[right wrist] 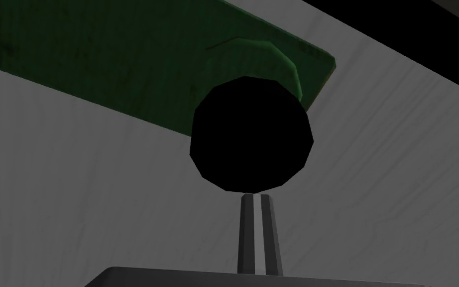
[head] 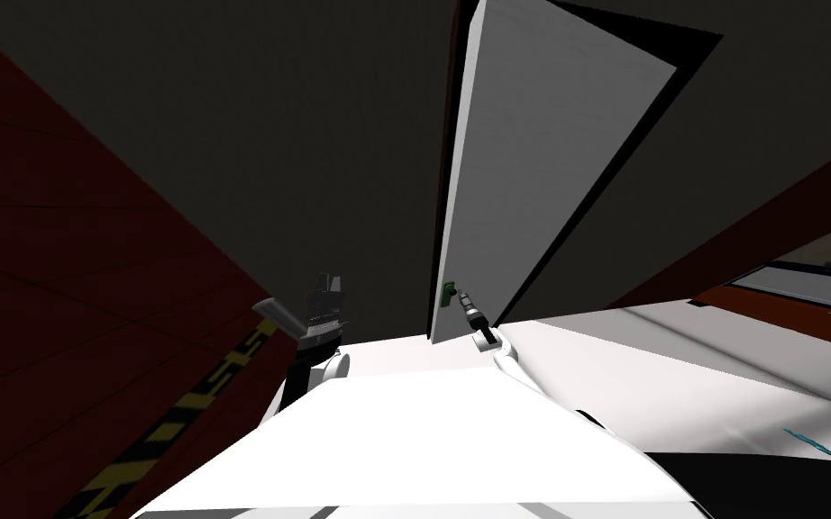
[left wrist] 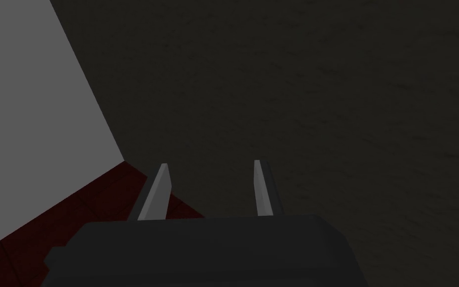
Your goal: Pull the door open
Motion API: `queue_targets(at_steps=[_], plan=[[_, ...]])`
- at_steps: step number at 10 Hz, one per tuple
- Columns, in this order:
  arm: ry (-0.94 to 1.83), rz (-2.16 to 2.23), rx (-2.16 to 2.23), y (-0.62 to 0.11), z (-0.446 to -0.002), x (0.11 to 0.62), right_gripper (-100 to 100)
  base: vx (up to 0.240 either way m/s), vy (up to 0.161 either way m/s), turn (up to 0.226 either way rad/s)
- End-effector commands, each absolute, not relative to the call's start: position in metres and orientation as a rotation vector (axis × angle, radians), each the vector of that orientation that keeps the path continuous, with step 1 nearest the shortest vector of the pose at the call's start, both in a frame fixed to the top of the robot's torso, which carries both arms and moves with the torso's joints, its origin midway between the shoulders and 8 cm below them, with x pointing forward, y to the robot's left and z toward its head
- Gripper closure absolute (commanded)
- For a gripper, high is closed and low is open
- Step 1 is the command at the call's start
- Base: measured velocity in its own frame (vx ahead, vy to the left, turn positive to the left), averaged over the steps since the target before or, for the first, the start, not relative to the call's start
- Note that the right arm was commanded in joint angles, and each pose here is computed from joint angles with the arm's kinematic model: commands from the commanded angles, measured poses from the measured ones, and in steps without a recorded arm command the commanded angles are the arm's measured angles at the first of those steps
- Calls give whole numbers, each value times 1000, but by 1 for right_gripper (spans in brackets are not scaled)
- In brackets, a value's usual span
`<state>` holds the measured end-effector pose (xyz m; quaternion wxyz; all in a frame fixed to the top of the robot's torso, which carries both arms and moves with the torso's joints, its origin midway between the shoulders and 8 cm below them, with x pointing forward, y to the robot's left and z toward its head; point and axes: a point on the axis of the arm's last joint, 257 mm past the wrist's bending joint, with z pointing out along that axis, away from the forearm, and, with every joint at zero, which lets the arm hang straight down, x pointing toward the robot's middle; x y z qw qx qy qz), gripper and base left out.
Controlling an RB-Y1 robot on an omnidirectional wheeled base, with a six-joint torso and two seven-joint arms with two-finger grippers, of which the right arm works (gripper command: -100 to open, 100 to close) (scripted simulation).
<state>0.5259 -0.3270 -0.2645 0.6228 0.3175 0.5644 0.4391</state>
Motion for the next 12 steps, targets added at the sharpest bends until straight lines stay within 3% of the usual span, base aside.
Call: queue_targets(at_steps=[1,12], plan=[[1329,955,668,-328,-266,524,-100,-44,-16,-36],[1469,638,305,-332,-276,515,-100,-23,30,-48]])
